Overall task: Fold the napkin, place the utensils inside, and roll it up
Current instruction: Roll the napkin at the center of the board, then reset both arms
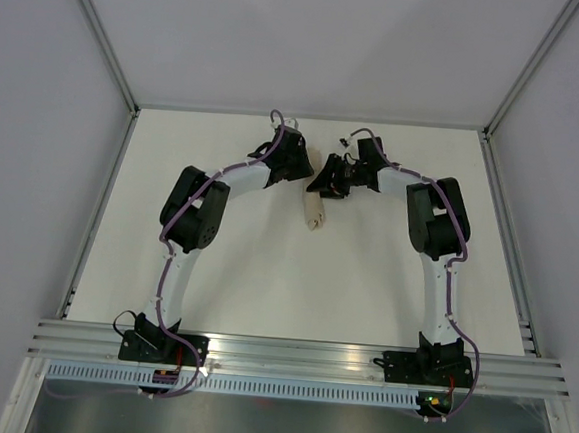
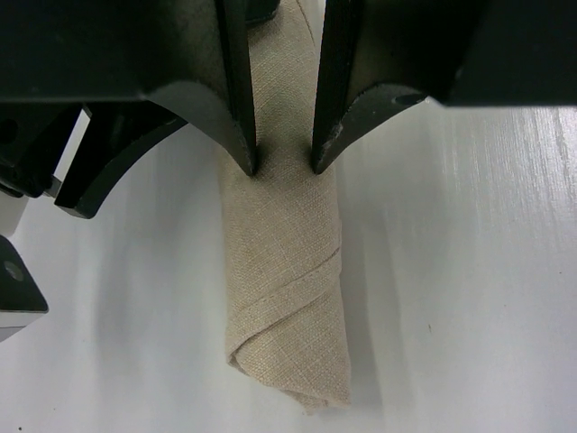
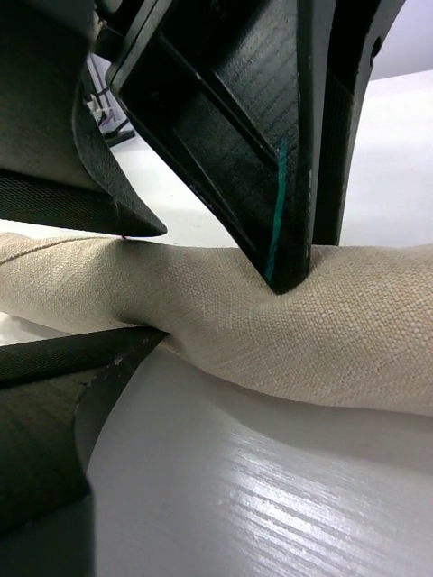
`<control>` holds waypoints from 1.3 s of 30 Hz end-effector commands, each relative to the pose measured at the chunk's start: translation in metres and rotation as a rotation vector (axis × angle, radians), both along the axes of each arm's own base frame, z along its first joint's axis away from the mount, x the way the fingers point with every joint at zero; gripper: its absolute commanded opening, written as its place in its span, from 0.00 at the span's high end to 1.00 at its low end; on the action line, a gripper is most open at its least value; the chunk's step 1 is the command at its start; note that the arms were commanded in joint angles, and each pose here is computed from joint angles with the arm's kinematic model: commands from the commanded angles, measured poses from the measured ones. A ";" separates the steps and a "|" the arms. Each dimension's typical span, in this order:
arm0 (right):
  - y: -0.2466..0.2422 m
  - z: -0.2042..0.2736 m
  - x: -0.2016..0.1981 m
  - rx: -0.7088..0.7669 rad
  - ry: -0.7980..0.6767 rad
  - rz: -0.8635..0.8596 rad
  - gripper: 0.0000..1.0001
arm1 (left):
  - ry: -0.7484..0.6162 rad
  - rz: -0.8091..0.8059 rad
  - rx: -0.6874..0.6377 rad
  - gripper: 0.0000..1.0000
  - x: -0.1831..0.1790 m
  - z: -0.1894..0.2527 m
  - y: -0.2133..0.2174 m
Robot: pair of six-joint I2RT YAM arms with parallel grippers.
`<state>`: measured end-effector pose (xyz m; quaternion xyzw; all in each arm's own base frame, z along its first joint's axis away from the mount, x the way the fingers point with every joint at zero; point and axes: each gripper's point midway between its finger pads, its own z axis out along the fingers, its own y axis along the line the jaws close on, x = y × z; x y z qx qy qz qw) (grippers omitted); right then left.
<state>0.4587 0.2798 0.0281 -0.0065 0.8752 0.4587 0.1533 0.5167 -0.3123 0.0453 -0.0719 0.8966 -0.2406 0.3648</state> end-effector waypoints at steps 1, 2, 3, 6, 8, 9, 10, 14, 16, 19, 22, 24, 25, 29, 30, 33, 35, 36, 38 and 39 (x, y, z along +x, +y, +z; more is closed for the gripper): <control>-0.007 -0.007 -0.014 -0.095 0.062 -0.011 0.48 | -0.001 -0.009 0.022 0.64 0.004 -0.002 -0.001; -0.008 -0.005 -0.013 -0.102 0.046 -0.006 0.48 | 0.001 -0.008 0.022 0.64 0.003 -0.002 -0.001; -0.008 0.000 -0.012 -0.106 0.031 -0.007 0.48 | -0.002 -0.009 0.022 0.64 0.004 -0.001 -0.001; -0.010 0.004 -0.010 -0.118 0.006 0.002 0.47 | 0.010 -0.025 0.007 0.64 0.001 -0.002 -0.004; -0.010 0.008 -0.008 -0.124 -0.005 0.013 0.46 | 0.009 -0.026 0.005 0.64 0.001 -0.001 -0.005; -0.010 0.010 -0.008 -0.124 -0.009 0.014 0.46 | 0.009 -0.027 0.004 0.64 0.001 0.000 -0.005; -0.009 0.012 -0.008 -0.122 -0.016 0.018 0.46 | 0.008 -0.027 0.003 0.64 0.001 0.000 -0.005; -0.008 0.021 -0.006 -0.114 -0.042 0.030 0.44 | -0.005 -0.038 -0.011 0.64 0.002 0.007 -0.008; -0.009 0.025 -0.005 -0.119 -0.055 0.035 0.44 | -0.020 -0.055 -0.020 0.63 0.002 0.013 -0.010; -0.011 0.026 -0.003 -0.137 -0.075 0.036 0.43 | -0.060 -0.068 -0.038 0.61 0.003 0.025 -0.012; -0.014 0.029 0.000 -0.159 -0.101 0.039 0.41 | -0.091 -0.079 -0.042 0.60 0.002 0.036 -0.012; -0.013 0.032 0.000 -0.157 -0.112 0.051 0.41 | -0.125 -0.091 -0.054 0.59 0.002 0.045 -0.013; -0.014 0.033 0.001 -0.156 -0.118 0.051 0.41 | -0.133 -0.091 -0.059 0.59 0.002 0.049 -0.013; -0.015 0.045 0.001 -0.161 -0.152 0.064 0.39 | -0.177 -0.088 -0.072 0.58 0.002 0.064 -0.010; -0.015 0.048 0.002 -0.160 -0.161 0.065 0.39 | -0.197 -0.093 -0.083 0.57 0.001 0.070 -0.009; -0.015 0.053 0.001 -0.158 -0.177 0.074 0.38 | -0.209 -0.100 -0.091 0.57 0.001 0.077 -0.007; -0.015 0.057 0.002 -0.148 -0.182 0.075 0.38 | -0.215 -0.093 -0.090 0.57 0.002 0.081 -0.003; -0.015 0.059 0.001 -0.145 -0.183 0.079 0.38 | -0.214 -0.091 -0.089 0.57 0.001 0.081 0.000; -0.016 0.063 0.002 -0.137 -0.192 0.082 0.38 | -0.226 -0.088 -0.100 0.57 0.001 0.088 0.004; -0.017 0.065 0.002 -0.139 -0.197 0.084 0.38 | -0.223 -0.086 -0.101 0.57 -0.001 0.085 0.007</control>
